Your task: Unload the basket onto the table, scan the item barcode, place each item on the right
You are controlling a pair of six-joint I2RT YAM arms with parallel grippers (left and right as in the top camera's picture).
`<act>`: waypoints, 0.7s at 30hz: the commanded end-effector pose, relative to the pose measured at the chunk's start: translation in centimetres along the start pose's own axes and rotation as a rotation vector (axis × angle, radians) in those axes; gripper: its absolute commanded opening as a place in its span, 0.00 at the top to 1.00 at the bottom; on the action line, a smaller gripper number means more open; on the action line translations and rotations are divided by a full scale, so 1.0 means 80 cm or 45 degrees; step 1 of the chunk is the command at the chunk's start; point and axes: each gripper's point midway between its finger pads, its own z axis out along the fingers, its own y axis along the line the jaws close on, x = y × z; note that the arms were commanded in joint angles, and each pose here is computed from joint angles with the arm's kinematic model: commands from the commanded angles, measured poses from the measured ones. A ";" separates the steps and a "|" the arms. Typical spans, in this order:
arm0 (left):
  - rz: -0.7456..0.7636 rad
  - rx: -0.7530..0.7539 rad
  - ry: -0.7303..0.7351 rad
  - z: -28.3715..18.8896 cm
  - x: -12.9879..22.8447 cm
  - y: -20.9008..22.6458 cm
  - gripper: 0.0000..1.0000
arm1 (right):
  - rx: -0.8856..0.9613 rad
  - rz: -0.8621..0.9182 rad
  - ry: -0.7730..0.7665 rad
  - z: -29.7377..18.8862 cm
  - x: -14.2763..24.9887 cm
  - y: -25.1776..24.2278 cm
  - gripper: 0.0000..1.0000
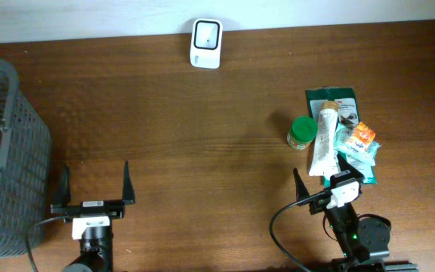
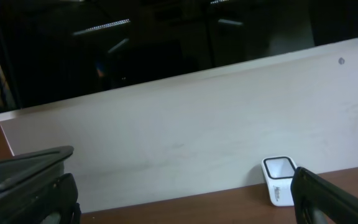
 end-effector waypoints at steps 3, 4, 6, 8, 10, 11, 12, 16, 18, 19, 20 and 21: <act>0.006 0.035 0.104 -0.006 0.042 -0.011 0.01 | -0.003 0.005 0.003 0.000 0.002 0.001 0.02; 0.003 0.039 0.129 -0.006 0.048 -0.012 0.01 | -0.003 0.005 0.003 0.000 0.002 0.001 0.02; -0.003 0.052 0.200 -0.009 0.065 -0.015 0.01 | -0.003 0.005 0.003 0.000 0.002 0.001 0.02; -0.011 0.069 0.294 -0.013 0.087 -0.019 0.01 | -0.003 0.005 0.003 0.000 0.002 0.001 0.02; -0.029 0.107 0.509 -0.030 0.136 -0.029 0.01 | -0.003 0.005 0.003 0.000 0.002 0.001 0.02; -0.027 0.097 0.528 -0.031 0.140 -0.027 0.01 | -0.003 0.005 0.003 0.000 0.002 0.001 0.02; -0.026 0.094 0.512 -0.030 0.137 -0.026 0.01 | -0.003 0.005 0.003 0.000 0.002 0.001 0.02; -0.028 0.101 0.528 -0.032 0.140 -0.028 0.01 | -0.003 0.005 0.003 0.000 0.002 0.001 0.02; -0.028 0.101 0.528 -0.032 0.140 -0.028 0.01 | -0.003 0.005 0.003 0.000 0.002 0.001 0.02; -0.028 0.101 0.529 -0.032 0.140 -0.028 0.01 | -0.003 0.005 0.003 0.000 0.002 0.001 0.02; -0.028 0.101 0.528 -0.032 0.140 -0.028 0.01 | -0.003 0.005 0.003 0.000 0.002 0.001 0.02; -0.028 0.101 0.528 -0.032 0.140 -0.028 0.01 | -0.003 0.005 0.003 0.000 0.002 0.001 0.02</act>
